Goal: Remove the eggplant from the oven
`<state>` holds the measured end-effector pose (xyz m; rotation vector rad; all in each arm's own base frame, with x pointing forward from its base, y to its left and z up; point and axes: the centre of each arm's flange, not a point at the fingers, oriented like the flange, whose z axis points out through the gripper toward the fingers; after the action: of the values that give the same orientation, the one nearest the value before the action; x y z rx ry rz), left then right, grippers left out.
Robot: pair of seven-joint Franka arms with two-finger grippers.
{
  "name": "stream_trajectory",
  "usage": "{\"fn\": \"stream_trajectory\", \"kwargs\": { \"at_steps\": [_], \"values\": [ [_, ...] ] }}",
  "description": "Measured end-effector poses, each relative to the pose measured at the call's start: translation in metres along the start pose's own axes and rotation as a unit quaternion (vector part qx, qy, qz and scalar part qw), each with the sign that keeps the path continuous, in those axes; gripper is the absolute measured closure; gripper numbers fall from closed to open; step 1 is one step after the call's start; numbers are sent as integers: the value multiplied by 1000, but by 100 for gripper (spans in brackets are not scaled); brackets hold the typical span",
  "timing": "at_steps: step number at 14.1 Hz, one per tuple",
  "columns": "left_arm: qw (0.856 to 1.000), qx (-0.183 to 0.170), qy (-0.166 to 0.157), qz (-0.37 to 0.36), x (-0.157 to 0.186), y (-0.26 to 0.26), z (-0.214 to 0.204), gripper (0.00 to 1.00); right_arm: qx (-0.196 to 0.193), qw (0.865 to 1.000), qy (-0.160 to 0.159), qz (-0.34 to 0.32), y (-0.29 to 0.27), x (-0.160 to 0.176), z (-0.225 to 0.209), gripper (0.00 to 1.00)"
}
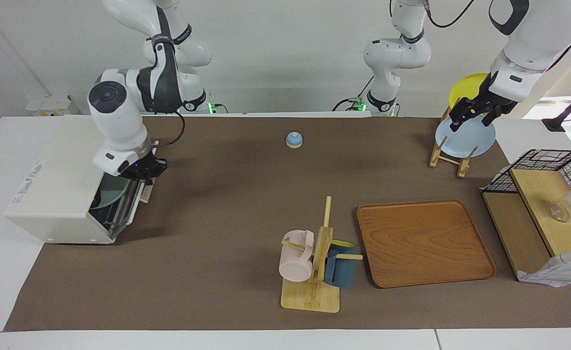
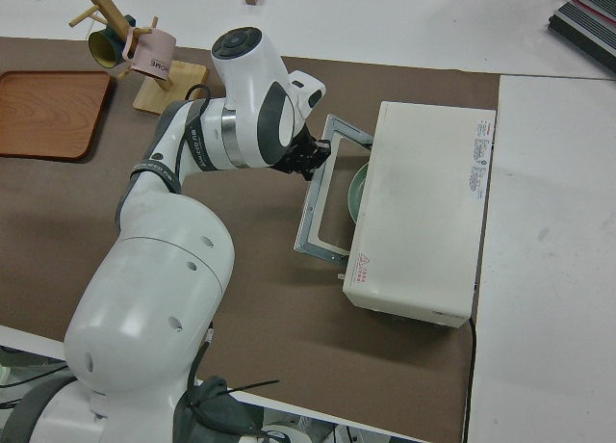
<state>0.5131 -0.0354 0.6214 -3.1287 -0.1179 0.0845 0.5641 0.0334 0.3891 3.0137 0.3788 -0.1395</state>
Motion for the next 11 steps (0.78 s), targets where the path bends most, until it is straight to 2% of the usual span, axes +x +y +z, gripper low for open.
{"fn": "stream_trajectory", "kwargs": {
  "at_steps": [4, 7, 10, 11],
  "values": [
    [1000, 0, 0, 0, 0, 0, 0, 0, 12, 1000, -10, 1, -21, 26, 71, 99],
    [1000, 0, 0, 0, 0, 0, 0, 0, 17, 1000, 1, 24, -21, 34, 76, 97],
    [1000, 0, 0, 0, 0, 0, 0, 0, 33, 998, 34, 40, -32, 48, 39, 67],
    [1000, 0, 0, 0, 0, 0, 0, 0, 33, 998, 32, 43, -33, 46, 25, 57]
  ]
}}
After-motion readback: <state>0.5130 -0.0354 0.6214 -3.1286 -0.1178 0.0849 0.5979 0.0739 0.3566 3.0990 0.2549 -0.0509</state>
